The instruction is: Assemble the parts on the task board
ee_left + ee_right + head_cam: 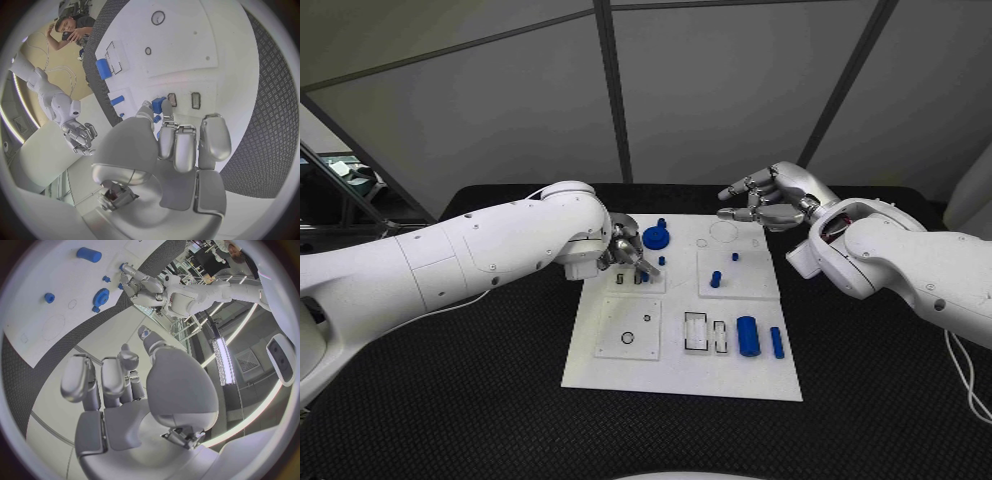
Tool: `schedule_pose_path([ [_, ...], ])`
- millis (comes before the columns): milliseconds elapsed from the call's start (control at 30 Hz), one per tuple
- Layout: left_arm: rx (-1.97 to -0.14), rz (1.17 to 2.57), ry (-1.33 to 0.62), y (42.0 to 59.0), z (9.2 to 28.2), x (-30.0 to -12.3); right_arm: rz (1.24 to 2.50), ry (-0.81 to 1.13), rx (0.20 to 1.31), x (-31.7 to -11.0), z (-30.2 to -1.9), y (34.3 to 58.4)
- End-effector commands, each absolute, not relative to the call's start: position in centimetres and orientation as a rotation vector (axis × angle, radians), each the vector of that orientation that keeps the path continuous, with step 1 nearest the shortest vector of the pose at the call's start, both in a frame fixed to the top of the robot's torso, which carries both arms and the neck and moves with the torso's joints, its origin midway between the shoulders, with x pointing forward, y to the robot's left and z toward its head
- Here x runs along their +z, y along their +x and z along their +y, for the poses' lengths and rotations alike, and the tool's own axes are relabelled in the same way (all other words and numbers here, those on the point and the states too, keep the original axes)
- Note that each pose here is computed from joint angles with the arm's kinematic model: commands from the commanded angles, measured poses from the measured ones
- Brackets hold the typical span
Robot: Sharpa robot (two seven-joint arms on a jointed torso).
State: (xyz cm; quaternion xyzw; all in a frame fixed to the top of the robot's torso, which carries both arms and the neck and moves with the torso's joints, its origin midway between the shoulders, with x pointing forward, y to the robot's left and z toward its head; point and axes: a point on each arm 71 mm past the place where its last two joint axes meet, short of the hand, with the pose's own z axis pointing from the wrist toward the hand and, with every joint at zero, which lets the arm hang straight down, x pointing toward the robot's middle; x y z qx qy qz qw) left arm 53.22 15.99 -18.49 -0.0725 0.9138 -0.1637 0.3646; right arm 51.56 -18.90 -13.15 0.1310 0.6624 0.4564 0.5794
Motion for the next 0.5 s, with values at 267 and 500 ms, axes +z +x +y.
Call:
schedule_pose_path([
  [267, -0.512, 2.368, -0.259, 52.97, 15.97, -18.48, 1.551, 0.299, 1.066, -13.1, -18.86, 51.72],
  [500, -0.582, 2.375, -0.34, 52.69, 16.41, -18.41, 1.555, 0.3, 1.063, -13.17, -18.94, 51.81],
])
